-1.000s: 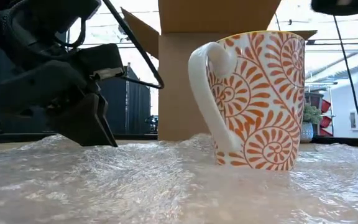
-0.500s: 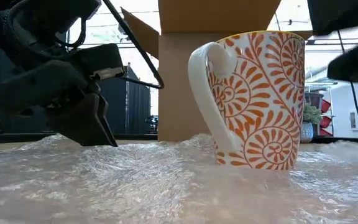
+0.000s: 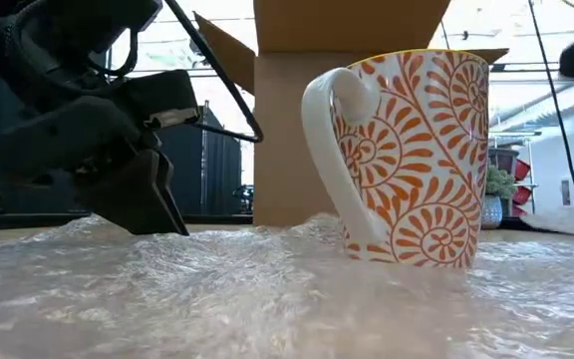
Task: Wrap mug
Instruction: Wrap the orange patterned mug with the transparent bubble wrap
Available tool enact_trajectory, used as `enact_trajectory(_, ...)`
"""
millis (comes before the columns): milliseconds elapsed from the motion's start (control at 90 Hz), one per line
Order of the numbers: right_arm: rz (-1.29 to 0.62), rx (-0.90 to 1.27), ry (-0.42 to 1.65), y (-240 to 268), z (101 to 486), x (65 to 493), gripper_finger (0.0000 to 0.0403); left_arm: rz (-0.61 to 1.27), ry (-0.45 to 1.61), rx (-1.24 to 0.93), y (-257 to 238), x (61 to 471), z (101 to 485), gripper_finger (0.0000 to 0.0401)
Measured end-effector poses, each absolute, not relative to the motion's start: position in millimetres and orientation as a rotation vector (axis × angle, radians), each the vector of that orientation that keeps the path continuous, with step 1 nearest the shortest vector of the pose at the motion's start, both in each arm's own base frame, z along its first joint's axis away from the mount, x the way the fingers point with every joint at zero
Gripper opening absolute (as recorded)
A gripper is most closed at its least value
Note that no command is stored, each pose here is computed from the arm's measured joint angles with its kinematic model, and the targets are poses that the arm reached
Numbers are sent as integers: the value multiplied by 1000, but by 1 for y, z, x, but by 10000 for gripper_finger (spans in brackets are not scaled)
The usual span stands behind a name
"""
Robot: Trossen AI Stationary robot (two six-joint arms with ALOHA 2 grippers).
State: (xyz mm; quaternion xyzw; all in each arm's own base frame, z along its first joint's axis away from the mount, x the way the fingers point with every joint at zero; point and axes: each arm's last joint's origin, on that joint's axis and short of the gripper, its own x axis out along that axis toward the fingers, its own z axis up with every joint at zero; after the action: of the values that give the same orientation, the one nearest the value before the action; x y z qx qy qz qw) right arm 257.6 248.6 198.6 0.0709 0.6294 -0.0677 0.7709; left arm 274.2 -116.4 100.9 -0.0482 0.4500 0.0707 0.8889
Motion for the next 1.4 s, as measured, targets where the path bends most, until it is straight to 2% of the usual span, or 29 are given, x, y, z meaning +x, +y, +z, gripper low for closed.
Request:
enact_trajectory(122,-136,162,1251,240,230,250,2,147,935,-100,-116,274,101,130)
enact_trajectory(367,-177,75,799,211,290,259,1,147,936,-99,-116,275,101,130)
enact_trajectory(578,-113,-53,616,194,297,305,1,131,922,-105,-118,277,109,130)
enact_trajectory(711,-136,-98,629,176,278,337,1,106,926,-106,-117,273,119,130)
enact_trajectory(922,-169,-10,724,156,227,377,2,113,909,-124,-115,264,140,130)
enact_trajectory(1022,-162,-10,731,148,217,387,15,113,887,-131,-114,263,147,130)
enact_trajectory(1167,-38,73,762,141,229,394,54,112,891,-125,-115,261,149,130)
enact_trajectory(1400,101,141,848,145,294,385,139,112,905,-114,-116,259,149,130)
